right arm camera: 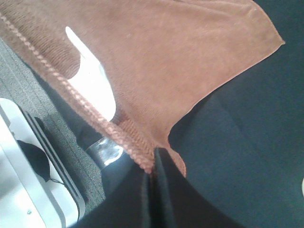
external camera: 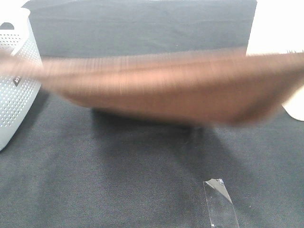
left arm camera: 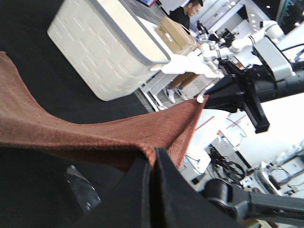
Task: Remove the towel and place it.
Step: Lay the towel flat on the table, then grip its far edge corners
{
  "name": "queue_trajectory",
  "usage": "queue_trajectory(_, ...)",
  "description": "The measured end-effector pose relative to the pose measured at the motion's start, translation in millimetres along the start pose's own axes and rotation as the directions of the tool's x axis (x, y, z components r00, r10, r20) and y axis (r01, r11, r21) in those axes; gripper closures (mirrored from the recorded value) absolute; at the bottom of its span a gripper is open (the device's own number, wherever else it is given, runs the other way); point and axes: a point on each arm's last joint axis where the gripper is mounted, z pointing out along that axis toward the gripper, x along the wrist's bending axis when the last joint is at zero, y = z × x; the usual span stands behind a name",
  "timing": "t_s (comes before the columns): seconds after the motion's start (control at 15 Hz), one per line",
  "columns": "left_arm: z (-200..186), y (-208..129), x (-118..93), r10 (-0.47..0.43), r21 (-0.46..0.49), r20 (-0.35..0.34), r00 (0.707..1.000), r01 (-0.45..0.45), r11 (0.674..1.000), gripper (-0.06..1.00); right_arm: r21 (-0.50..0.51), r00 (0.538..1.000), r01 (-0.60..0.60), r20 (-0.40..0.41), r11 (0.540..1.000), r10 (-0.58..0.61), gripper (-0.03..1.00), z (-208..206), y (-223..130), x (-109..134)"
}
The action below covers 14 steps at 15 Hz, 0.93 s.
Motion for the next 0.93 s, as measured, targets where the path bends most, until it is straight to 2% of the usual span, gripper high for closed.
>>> queue_trajectory(0.2, -1, -31, 6, -0.100, 0.086, 0.036, 0.994, 0.097, 0.992, 0.94, 0.018, 0.998, 0.058, 0.001, 0.998, -0.058, 0.97, 0, -15, 17)
queue_trajectory(0.33, -1, -45, 6, -0.144, 0.157, 0.068, 0.987, 0.132, 0.979, 0.94, 0.037, 0.997, 0.079, -0.026, 0.996, -0.078, 0.97, 7, -26, 27)
queue_trajectory(0.53, -2, -51, 2, -0.168, 0.203, 0.093, 0.981, 0.147, 0.968, 0.94, 0.068, 0.989, 0.110, -0.108, 0.992, -0.102, 0.97, 22, -35, 38)
queue_trajectory(0.6, -1, -59, 4, -0.202, 0.239, 0.096, 0.975, 0.174, 0.955, 0.94, 0.063, 0.974, 0.171, -0.162, 0.983, -0.159, 0.97, 27, -35, 48)
queue_trajectory(0.67, -1, -63, 6, -0.221, 0.256, 0.095, 0.971, 0.190, 0.948, 0.94, 0.056, 0.966, 0.198, -0.181, 0.979, -0.186, 0.97, 27, -34, 52)
queue_trajectory(0.8, 0, -83, 14, -0.302, 0.341, 0.083, 0.950, 0.258, 0.904, 0.94, 0.014, 0.922, 0.304, -0.256, 0.953, -0.290, 0.97, 27, -29, 70)
queue_trajectory(0.93, 0, -89, 17, -0.327, 0.364, 0.073, 0.942, 0.280, 0.888, 0.94, -0.001, 0.904, 0.320, -0.297, 0.947, -0.306, 0.97, 26, -27, 80)
